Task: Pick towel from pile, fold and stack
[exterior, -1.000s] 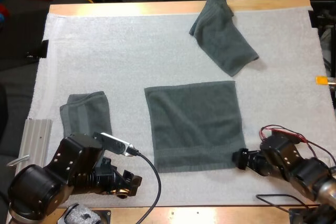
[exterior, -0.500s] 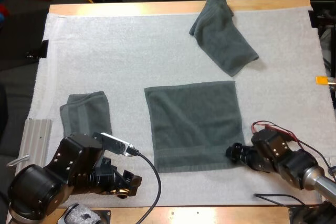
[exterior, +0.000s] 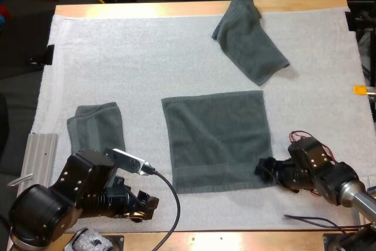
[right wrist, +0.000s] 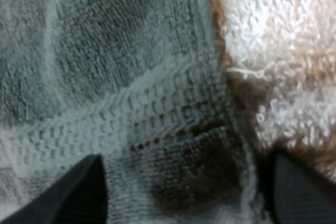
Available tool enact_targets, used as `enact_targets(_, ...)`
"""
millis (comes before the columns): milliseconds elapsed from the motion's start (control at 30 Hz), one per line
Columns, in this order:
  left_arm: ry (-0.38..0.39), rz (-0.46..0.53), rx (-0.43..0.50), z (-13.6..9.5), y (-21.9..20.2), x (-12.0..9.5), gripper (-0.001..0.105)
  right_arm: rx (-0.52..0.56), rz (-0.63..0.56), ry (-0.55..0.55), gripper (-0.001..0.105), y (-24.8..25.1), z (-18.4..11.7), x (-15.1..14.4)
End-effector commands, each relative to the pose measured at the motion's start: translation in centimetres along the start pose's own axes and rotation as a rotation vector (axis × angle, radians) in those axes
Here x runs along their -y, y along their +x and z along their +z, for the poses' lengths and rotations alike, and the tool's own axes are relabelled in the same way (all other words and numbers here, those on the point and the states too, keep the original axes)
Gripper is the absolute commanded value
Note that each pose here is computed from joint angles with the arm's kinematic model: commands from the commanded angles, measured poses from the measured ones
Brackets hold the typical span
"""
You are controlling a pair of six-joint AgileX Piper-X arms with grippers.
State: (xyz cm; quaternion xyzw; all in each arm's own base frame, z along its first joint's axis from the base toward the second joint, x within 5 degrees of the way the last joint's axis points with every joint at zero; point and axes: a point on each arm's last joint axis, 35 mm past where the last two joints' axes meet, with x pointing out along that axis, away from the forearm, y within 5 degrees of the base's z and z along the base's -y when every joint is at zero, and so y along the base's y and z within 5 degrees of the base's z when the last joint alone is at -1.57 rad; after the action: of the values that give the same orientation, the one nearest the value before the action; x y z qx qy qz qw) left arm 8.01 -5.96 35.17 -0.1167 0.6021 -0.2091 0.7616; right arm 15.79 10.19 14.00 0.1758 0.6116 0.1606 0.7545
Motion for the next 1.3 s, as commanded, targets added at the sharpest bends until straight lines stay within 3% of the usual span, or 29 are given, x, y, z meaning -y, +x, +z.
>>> enact_targets(0,0.004,-0.01,0.009,0.05,-0.1,0.06,0.068,-0.045,-0.003,0.018,0.058,0.21,-0.46,0.35)
enact_targets(500,0.004,-0.01,0.009,0.05,-0.1,0.06,0.068,-0.098,-0.06,0.031,0.053,0.15,-1.14,0.86)
enact_targets(733,0.004,-0.01,0.009,0.05,-0.1,0.06,0.068,-0.085,-0.1,0.031,0.029,0.13,-1.17,1.05)
enact_targets(933,0.004,-0.01,0.009,0.05,-0.1,0.06,0.068,-0.069,-0.121,0.021,0.026,0.13,-1.1,1.12)
enact_targets(1167,0.004,-0.01,0.009,0.05,-0.1,0.06,0.068,-0.075,-0.12,-0.039,0.001,0.13,-1.13,1.14)
enact_targets(1267,0.021,-0.012,0.009,0.04,-0.1,0.06,0.068,-0.078,-0.121,-0.081,0.001,0.12,-1.14,1.15)
